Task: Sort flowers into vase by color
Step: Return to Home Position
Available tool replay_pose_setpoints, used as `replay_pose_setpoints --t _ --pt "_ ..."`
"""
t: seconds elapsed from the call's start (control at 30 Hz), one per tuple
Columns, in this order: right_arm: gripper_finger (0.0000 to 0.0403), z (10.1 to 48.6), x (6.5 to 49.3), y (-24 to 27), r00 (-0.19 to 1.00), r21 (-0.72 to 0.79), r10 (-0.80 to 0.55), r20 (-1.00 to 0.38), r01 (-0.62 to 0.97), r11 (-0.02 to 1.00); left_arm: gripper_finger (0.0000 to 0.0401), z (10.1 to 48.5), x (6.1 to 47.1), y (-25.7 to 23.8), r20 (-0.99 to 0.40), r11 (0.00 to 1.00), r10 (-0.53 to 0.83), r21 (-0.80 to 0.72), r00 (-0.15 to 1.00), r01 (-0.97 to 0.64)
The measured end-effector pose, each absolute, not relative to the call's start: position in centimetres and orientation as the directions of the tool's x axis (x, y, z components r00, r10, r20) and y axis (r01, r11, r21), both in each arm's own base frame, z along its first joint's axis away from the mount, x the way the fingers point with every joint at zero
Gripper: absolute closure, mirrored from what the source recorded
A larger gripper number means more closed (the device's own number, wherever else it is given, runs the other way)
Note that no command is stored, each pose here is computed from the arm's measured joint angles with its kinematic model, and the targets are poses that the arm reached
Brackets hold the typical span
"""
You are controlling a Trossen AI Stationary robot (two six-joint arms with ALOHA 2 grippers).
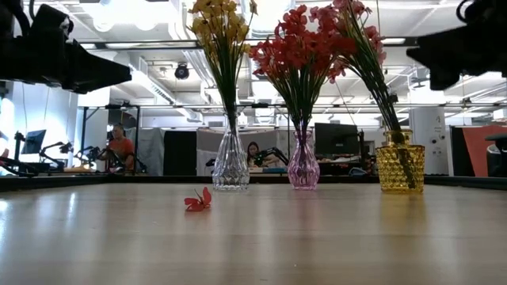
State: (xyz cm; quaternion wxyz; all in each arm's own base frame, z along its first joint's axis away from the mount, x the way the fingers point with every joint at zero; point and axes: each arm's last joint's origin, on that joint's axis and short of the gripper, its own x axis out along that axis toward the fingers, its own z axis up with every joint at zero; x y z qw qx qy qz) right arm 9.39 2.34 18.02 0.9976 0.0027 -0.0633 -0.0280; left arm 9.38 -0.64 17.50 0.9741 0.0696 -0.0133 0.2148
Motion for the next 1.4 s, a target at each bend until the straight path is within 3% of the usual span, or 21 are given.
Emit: replay_pose_setpoints --t 0.27,1.4 --pt "0.0259 17.00 9.60 2.42 0.998 0.120 -0.053 0.019 0.050 0.991 0.0143 17.50 9.47 -0.66 0.047 0.898 0.417 0.137 0.908 -0.419" --pt "0.0274 17.13 9.57 2.40 0.998 0.120 -0.054 0.018 0.051 0.991 0.0143 17.25 9.73 -0.73 0.018 0.896 0.416 0.161 0.909 -0.414"
